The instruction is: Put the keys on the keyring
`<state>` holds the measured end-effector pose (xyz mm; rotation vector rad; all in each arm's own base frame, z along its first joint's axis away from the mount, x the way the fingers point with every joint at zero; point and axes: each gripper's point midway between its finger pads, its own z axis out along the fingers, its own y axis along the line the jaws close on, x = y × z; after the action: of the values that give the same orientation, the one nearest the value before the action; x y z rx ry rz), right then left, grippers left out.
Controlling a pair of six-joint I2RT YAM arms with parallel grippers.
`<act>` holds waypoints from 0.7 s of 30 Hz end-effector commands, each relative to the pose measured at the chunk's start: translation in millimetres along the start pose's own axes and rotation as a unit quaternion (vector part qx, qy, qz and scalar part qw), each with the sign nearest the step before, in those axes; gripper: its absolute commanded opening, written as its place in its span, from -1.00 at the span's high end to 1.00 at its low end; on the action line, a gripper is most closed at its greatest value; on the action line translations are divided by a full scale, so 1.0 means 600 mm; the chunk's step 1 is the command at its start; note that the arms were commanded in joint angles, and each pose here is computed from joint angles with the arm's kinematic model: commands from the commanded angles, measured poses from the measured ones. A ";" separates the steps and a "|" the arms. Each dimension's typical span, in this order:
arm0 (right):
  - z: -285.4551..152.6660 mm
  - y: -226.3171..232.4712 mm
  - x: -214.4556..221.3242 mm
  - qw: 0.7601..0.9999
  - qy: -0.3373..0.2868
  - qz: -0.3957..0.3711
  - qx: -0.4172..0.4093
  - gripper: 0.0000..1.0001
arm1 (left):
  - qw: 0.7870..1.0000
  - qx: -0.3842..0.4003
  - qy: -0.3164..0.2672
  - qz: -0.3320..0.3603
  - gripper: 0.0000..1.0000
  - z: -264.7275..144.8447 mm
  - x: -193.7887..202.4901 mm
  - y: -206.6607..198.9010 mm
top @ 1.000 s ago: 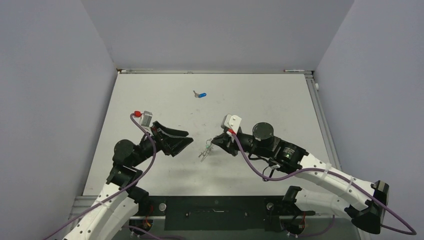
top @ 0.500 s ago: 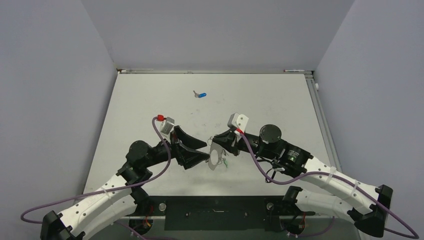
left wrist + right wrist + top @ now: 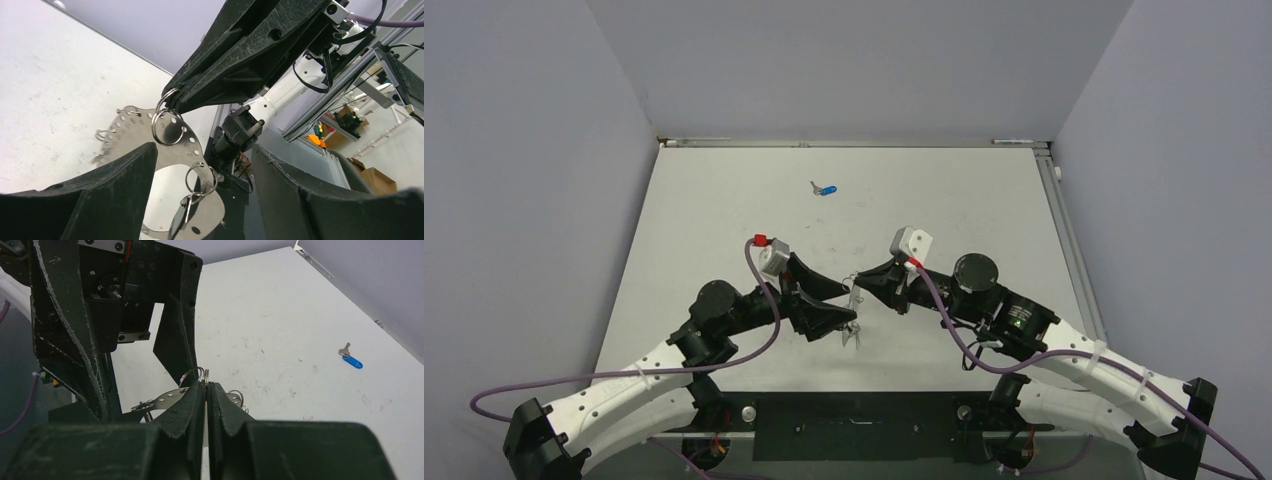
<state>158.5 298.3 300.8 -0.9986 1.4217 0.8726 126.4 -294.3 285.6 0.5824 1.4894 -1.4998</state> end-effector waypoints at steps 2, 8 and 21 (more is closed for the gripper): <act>-0.017 -0.002 -0.069 0.998 -0.069 0.007 0.013 0.90 | 0.998 0.019 -0.045 0.049 -0.29 0.007 -0.057 -0.029; -0.022 0.008 -0.077 0.997 -0.073 0.013 0.000 0.90 | 0.996 0.002 -0.057 0.062 -0.32 0.005 -0.065 -0.021; -0.033 0.017 -0.078 0.997 -0.070 0.014 -0.013 0.90 | 0.987 -0.024 -0.106 0.114 -0.40 0.002 -0.113 -0.017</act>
<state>149.5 287.9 317.7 -0.9478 1.3984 0.9129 146.0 -281.2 310.0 0.5334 1.3675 -1.3352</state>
